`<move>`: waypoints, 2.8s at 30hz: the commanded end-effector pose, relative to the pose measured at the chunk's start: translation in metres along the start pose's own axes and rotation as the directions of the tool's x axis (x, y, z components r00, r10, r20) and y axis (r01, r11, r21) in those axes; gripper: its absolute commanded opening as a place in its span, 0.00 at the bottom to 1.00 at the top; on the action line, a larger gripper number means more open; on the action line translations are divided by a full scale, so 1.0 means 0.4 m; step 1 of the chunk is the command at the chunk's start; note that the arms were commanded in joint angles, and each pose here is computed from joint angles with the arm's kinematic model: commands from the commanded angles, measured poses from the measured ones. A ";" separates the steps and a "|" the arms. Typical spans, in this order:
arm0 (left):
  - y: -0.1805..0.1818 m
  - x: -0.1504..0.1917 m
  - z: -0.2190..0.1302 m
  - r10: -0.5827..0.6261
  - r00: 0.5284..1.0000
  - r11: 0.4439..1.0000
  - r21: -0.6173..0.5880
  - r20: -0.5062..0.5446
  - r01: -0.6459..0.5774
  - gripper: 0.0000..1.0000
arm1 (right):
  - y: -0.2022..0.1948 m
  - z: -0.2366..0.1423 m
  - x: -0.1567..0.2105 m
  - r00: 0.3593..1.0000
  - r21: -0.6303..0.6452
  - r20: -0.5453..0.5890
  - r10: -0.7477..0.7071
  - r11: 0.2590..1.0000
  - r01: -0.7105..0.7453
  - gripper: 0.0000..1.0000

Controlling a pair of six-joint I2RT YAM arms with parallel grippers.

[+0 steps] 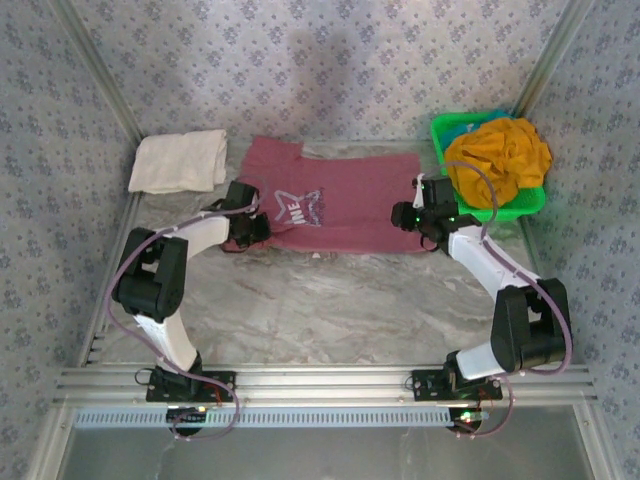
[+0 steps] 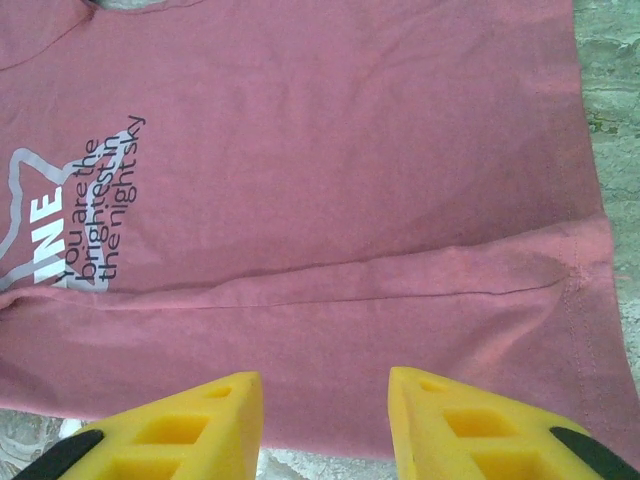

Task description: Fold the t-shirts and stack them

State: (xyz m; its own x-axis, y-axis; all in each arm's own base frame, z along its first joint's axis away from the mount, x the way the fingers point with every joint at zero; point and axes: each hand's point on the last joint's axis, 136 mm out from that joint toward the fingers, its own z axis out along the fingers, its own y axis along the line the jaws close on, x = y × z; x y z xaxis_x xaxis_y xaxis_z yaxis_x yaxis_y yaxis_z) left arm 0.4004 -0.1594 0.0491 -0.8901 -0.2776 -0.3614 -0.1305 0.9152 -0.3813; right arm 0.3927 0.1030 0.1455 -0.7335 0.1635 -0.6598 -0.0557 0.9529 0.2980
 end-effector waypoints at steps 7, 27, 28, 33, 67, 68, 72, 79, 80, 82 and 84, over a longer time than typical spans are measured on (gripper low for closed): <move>-0.040 -0.070 0.042 0.068 0.998 0.997 -0.028 0.001 -0.068 0.08 | -0.004 -0.007 0.001 1.000 -0.010 0.011 -0.004 1.000 0.004 0.40; -0.013 -0.123 -0.115 0.122 0.988 0.990 -0.078 0.098 -0.114 0.37 | 0.007 -0.004 -0.009 1.000 -0.039 -0.003 -0.002 0.999 0.002 0.41; -0.008 -0.117 -0.126 0.111 0.988 0.992 -0.069 0.111 -0.104 0.38 | 0.007 -0.002 -0.007 1.000 -0.037 -0.006 -0.003 0.999 0.003 0.40; 0.016 -0.070 -0.126 0.081 0.993 0.995 -0.060 0.082 -0.076 0.41 | 0.010 0.012 -0.001 1.000 -0.051 -0.016 0.007 0.999 -0.008 0.40; -0.215 -0.292 0.040 0.177 0.972 0.974 0.114 0.156 -0.195 0.41 | 0.000 -0.014 0.010 1.000 -0.040 -0.026 0.000 0.999 -0.001 0.41; -0.207 -0.288 0.019 0.155 0.973 0.979 0.107 0.170 -0.175 0.41 | -0.002 -0.015 0.010 1.000 -0.037 -0.024 0.000 0.999 0.000 0.41; -0.162 -0.249 -0.033 0.095 0.977 0.993 0.045 0.191 -0.106 0.42 | -0.009 -0.009 0.014 1.000 -0.037 -0.022 0.008 0.999 -0.009 0.41; -0.098 -0.151 0.001 0.071 0.990 0.997 -0.041 0.118 -0.066 0.42 | -0.005 0.016 0.022 0.999 -0.056 -0.036 0.021 0.998 -0.023 0.41; -0.093 -0.144 0.013 0.070 0.992 0.997 -0.050 0.106 -0.065 0.42 | -0.004 0.018 0.023 0.999 -0.058 -0.038 0.022 0.998 -0.024 0.41; -0.088 -0.138 0.032 0.067 0.994 0.996 -0.057 0.089 -0.062 0.42 | -0.001 0.020 0.024 0.999 -0.065 -0.039 0.024 0.998 -0.026 0.41; -0.085 -0.139 0.051 0.069 0.994 0.996 -0.062 0.082 -0.064 0.41 | -0.001 0.020 0.023 0.999 -0.066 -0.038 0.024 0.997 -0.026 0.41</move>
State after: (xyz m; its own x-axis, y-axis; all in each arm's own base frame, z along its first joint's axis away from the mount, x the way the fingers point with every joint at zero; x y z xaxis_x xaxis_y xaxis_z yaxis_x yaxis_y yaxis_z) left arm 0.4636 -0.1829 0.0794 -0.8461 -0.2330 -0.4793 -0.0721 0.9411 -0.3302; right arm 0.3922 0.1046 0.1397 -0.7512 0.1763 -0.6360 -0.0749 0.9347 0.3475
